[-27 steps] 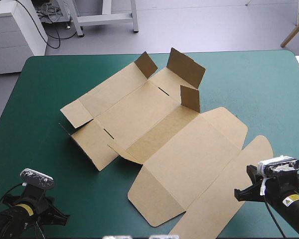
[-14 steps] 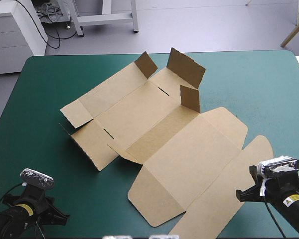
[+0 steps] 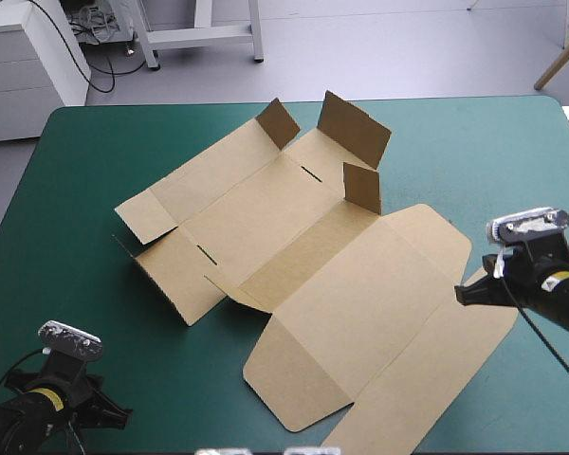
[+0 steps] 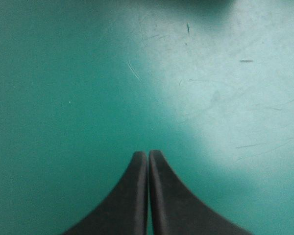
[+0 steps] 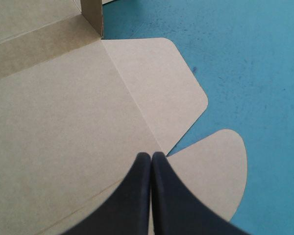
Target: Fold the box
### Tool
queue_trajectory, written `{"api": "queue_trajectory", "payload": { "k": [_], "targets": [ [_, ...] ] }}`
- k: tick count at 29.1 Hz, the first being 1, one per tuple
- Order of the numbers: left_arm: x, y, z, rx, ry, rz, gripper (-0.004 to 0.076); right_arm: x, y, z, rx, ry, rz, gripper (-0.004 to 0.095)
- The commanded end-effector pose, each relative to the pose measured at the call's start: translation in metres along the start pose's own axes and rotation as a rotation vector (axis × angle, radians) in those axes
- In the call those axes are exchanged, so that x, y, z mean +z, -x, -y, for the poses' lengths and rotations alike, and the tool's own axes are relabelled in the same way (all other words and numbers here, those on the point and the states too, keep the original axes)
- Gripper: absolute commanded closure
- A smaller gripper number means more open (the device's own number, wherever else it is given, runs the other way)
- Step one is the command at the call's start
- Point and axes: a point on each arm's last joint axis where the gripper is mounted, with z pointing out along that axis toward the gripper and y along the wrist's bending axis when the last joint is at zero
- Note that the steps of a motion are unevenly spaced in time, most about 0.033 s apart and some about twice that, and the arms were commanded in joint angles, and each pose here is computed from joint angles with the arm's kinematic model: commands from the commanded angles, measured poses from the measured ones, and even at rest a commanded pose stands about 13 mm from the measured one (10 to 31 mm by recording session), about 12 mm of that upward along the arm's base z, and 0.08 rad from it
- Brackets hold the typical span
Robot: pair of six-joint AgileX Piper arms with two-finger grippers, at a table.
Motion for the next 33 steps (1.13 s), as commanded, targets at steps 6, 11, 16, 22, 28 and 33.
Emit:
{"api": "queue_trajectory", "payload": {
  "k": [6, 11, 16, 22, 28, 33],
  "targets": [
    [-0.005, 0.008, -0.001, -0.014, 0.005, 0.055, 0.0734, 0.021, 0.07, 0.019, -0.011, 0.017, -0.001, 0.0927],
    [-0.005, 0.008, -0.001, -0.014, 0.005, 0.055, 0.0734, 0.032, 0.103, 0.029, -0.019, 0.028, -0.009, 0.0927],
    [-0.005, 0.008, -0.001, -0.014, 0.005, 0.055, 0.0734, 0.042, 0.133, 0.036, -0.025, 0.05, -0.021, 0.0927],
    [-0.005, 0.008, -0.001, -0.014, 0.005, 0.055, 0.0734, 0.058, 0.151, 0.038, -0.001, 0.115, -0.049, 0.0927],
    [-0.005, 0.008, -0.001, -0.014, 0.005, 0.055, 0.0734, 0.061, 0.151, 0.039, -0.001, 0.112, -0.051, 0.0881],
    [-0.005, 0.008, -0.001, -0.014, 0.005, 0.055, 0.0734, 0.061, 0.152, 0.034, -0.009, 0.129, -0.052, 0.0544]
  ]
}}
